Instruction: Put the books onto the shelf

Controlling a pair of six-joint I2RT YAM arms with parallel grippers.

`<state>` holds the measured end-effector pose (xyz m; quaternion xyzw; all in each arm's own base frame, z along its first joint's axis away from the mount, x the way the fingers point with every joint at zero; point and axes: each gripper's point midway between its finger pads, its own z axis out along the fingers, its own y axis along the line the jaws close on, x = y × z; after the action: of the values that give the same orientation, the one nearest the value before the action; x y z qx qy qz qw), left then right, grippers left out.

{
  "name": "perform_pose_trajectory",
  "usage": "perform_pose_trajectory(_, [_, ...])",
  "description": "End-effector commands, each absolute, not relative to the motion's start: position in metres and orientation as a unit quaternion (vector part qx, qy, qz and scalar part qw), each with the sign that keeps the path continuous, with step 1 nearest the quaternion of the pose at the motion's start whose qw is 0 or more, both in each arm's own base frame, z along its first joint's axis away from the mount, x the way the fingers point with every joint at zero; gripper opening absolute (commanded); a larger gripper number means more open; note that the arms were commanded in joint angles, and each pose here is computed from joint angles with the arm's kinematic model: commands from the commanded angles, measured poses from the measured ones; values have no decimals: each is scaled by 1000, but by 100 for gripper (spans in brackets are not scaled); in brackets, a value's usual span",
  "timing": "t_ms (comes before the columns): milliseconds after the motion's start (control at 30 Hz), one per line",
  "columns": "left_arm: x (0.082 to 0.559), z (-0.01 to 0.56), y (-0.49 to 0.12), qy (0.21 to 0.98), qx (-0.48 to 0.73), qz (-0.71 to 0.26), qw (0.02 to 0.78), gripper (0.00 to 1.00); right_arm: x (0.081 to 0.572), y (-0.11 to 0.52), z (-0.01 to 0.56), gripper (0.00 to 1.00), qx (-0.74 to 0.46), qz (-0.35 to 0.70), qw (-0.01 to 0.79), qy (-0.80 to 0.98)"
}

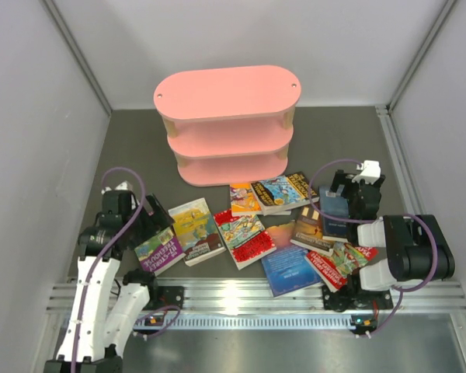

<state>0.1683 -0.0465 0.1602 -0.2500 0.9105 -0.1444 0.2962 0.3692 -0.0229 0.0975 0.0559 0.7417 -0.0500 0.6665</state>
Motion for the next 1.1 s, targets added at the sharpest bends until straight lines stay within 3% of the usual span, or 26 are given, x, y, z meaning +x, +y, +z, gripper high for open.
perform_pose_trajectory(0, [171,160,-61,910,-237,-184,286,97,380,-15,121,100,45,-39,697,714])
perform_pose_trajectory(333, [153,141,-51,940,-226,-133,216,95,380,-16,121,100,45,-40,697,715])
perform_pose_trajectory(567, [160,141,-61,945,-221,-148,191,95,381,-15,129,100,50,-44,700,711])
perform_pose_trajectory(600, [163,143,-64,944,-221,-157,189,95,375,-14,107,100,51,-59,655,752])
perform_pose_trajectory(633, [167,145,-66,943,-220,-161,191,95,387,-13,146,100,41,-68,671,737])
perform_pose_trajectory(700, [178,151,-69,942,-215,-166,197,95,392,-17,163,100,49,-82,613,784])
perform_pose_trajectory(833, [188,150,-72,944,-207,-164,196,94,384,-28,215,100,144,-67,591,791])
perform_pose_trajectory(900, [190,149,-76,944,-206,-170,193,94,371,-35,204,100,335,19,548,766])
perform_pose_trajectory(967, [194,147,-80,943,-202,-178,195,94,378,-14,198,96,330,139,494,793])
perform_pose_trajectory(1000, [195,146,-81,943,-201,-180,196,94,380,27,212,91,281,246,452,810])
perform_pose_trajectory(1067, [196,144,-82,944,-198,-178,197,94,371,68,178,78,283,294,336,849])
